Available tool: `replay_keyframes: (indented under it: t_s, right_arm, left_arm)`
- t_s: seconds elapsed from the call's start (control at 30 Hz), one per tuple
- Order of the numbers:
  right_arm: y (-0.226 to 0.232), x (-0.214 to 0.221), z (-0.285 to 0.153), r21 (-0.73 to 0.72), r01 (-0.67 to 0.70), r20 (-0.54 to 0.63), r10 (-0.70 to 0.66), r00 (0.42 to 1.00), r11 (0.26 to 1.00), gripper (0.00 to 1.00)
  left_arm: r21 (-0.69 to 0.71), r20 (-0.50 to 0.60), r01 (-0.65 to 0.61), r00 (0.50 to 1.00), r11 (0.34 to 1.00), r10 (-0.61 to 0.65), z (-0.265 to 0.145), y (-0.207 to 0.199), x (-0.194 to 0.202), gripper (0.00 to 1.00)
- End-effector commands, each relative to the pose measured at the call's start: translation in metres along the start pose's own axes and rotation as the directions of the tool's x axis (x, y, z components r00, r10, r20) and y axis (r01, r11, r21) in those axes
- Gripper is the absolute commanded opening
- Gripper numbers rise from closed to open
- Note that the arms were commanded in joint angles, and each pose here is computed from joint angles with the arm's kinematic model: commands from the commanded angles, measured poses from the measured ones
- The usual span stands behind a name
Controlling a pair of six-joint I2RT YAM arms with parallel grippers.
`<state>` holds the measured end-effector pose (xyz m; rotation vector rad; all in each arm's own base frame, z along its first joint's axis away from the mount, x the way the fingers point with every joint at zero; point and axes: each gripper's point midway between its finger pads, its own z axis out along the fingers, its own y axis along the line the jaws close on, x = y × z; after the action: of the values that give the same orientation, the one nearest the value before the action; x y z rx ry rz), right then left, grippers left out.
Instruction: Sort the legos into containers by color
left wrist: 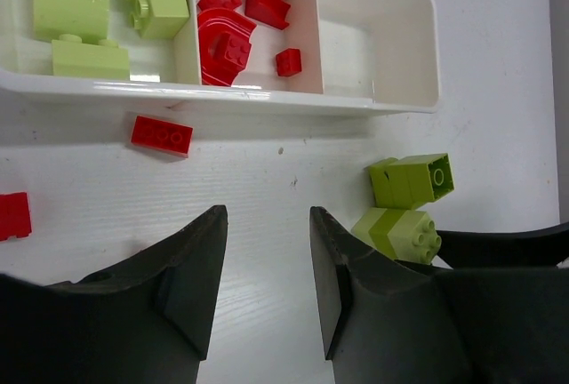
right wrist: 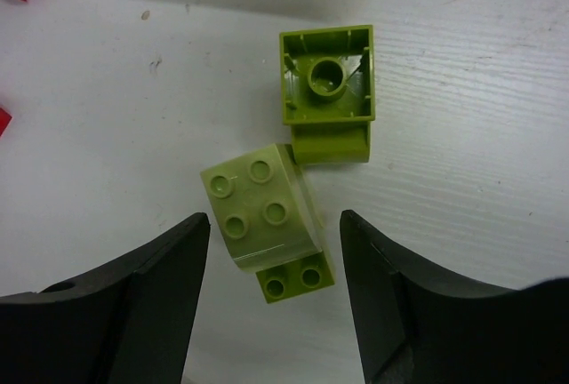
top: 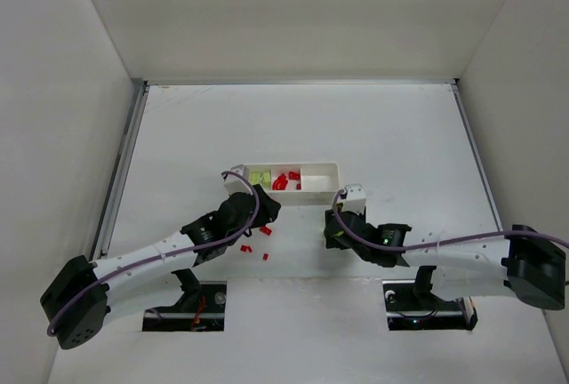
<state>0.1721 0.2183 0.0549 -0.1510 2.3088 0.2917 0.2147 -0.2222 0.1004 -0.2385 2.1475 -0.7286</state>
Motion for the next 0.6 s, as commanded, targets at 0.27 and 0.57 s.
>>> replay_keyframes:
  t_s: [0.27,0.57]
  right_arm:
    - [0.017,-0.021,0.004,-0.048,-0.025,0.066,0.028,0.997,0.999,0.39]
    - [0.053,-0.066,-0.034,-0.231,-0.108,0.14,0.143,0.98,0.967,0.25]
  left_arm:
    - [0.07,0.051,0.025,0.998,0.997,-0.028,-0.002,-0.025,-0.022,0.4]
    - [0.124,0.09,0.099,0.99,0.987,-0.111,-0.012,-0.027,-0.036,0.44]
